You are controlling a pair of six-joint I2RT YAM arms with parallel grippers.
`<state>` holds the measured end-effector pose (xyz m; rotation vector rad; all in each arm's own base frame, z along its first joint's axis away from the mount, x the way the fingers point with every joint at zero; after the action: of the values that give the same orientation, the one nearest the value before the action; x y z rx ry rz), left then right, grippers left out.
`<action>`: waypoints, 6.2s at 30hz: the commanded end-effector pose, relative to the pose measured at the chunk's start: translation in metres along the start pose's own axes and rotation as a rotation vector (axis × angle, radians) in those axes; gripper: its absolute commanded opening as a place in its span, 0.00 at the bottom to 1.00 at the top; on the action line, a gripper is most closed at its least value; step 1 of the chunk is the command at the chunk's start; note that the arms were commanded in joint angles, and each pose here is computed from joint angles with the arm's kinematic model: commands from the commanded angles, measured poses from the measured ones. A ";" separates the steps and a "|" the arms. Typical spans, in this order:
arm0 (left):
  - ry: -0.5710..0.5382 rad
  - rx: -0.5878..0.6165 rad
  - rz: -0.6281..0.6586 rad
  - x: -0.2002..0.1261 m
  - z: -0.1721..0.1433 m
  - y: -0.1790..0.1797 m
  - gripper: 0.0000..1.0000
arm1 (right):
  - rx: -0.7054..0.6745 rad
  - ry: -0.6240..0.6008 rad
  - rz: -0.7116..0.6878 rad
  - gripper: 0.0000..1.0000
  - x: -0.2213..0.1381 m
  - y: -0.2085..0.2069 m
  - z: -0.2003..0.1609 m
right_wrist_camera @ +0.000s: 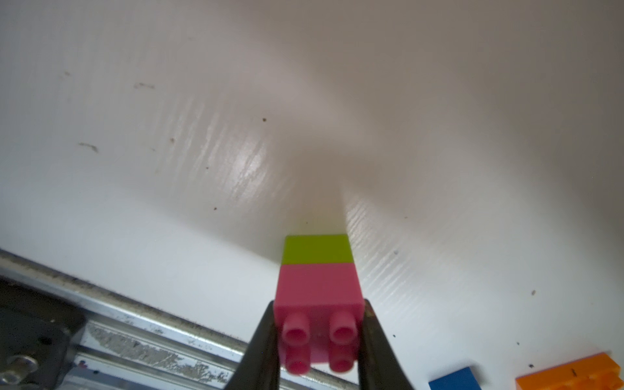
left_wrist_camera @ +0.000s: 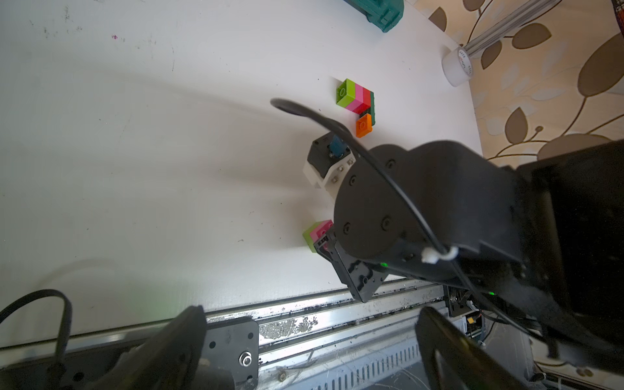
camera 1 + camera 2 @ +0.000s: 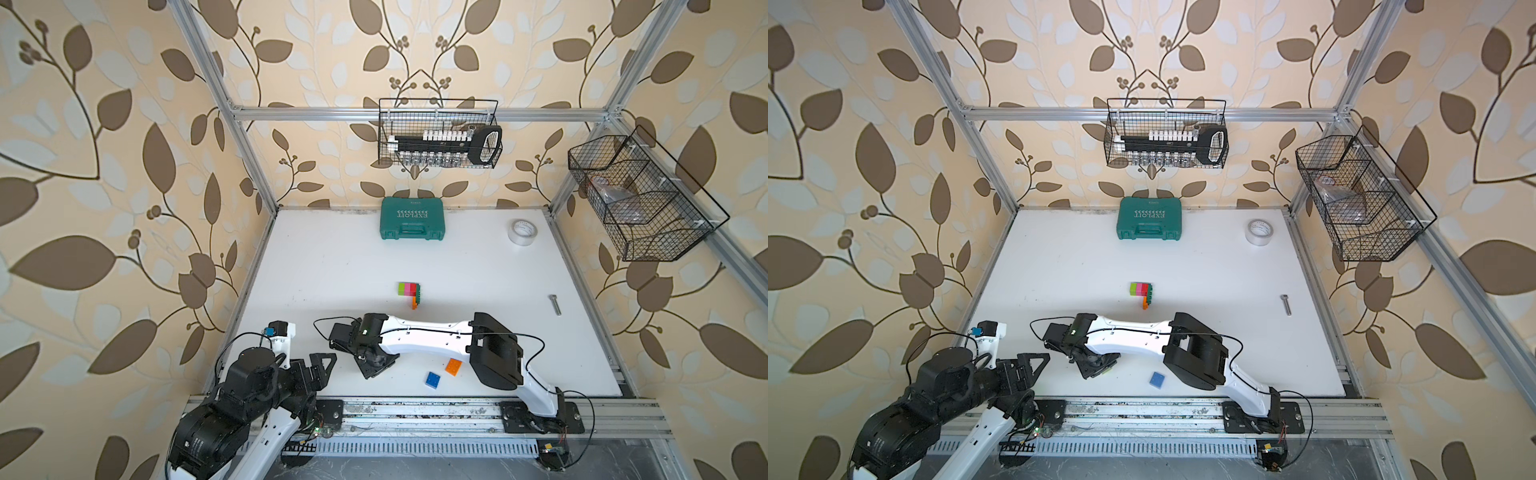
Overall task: Assemble the letter r with lego
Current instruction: Assemble the lego brick with the lego brick, then move the lego brick at the center of the board, then pick up the lego brick from the center of the board.
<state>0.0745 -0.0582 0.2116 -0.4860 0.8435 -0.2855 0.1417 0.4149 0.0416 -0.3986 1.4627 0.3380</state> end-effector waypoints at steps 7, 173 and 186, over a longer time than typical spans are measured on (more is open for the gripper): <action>-0.011 0.003 0.012 0.003 0.006 0.000 0.99 | 0.028 0.136 -0.117 0.00 0.062 -0.044 -0.009; 0.261 0.009 0.071 0.038 -0.003 -0.005 0.99 | 0.054 -0.030 0.110 0.55 -0.031 -0.191 -0.049; 0.274 0.001 0.090 0.040 -0.003 -0.003 0.99 | -0.066 0.087 0.043 0.50 0.004 -0.174 -0.063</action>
<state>0.0948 -0.0797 0.1869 -0.4215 1.1239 -0.2831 0.1635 0.2306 0.0425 -0.3977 1.5605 0.4054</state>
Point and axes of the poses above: each gripper's point midway between its finger pads, its own x axis out along the fingers, its own y axis along the line the jaws close on, z = x × y, the point moved 1 cm from there along -x, back along the fingers, and after that the axes turned 2 degrees about x, right-handed, at the moved point
